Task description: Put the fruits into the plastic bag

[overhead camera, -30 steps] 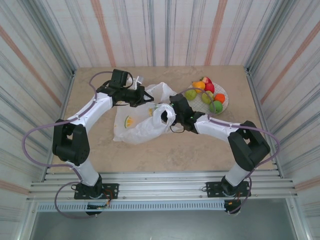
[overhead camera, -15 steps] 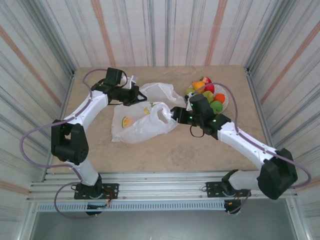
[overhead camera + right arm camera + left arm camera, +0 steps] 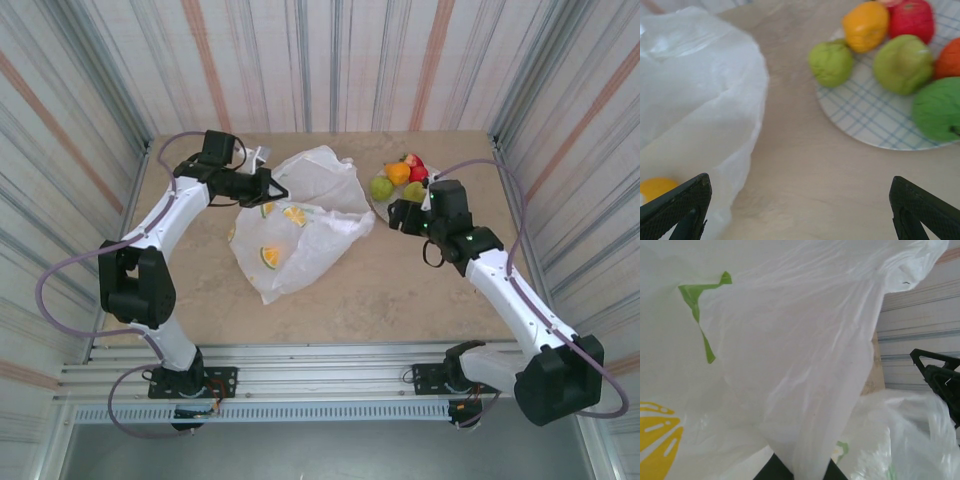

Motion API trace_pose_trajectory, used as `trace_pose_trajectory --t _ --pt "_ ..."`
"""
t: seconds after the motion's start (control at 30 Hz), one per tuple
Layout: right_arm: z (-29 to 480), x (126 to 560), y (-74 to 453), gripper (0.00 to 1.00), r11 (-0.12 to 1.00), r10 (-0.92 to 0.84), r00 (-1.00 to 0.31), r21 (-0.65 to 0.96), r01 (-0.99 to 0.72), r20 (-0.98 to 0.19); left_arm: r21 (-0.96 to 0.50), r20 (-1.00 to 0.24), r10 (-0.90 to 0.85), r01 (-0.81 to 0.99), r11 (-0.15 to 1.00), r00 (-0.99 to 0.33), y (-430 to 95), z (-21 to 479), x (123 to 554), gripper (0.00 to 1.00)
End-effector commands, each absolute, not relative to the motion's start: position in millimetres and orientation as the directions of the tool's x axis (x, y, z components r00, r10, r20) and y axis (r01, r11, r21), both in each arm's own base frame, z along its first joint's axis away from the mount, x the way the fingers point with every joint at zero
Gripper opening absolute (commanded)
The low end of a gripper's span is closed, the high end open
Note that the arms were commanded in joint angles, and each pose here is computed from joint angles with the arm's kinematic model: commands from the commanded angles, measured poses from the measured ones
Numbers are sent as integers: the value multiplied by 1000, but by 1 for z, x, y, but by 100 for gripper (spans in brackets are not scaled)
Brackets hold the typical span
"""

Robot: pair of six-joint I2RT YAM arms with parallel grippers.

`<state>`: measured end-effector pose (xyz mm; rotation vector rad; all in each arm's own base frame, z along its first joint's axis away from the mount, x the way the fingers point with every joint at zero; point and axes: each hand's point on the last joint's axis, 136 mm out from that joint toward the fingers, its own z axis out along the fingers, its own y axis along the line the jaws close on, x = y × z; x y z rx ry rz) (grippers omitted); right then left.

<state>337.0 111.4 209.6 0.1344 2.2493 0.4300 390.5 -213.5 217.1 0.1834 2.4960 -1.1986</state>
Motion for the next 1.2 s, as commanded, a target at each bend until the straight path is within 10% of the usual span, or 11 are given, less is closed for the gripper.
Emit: trace_pose_trajectory --t 0.0,0.43,0.83,1.17 --pt "219 331 137 92 898 164 -661 388 -207 -732 -729 -376 -25 278 625 -926 -212 218 392 0" --pt "218 332 199 89 752 168 -669 533 -388 -724 -734 -387 -21 294 612 -922 -212 225 391 0" --pt "205 349 220 94 719 -153 -468 227 -657 -870 -741 -389 -21 299 601 -921 -213 229 390 0" --pt "190 311 267 40 603 -271 -454 217 -767 -849 -718 -389 -27 284 635 -921 -210 228 399 0"
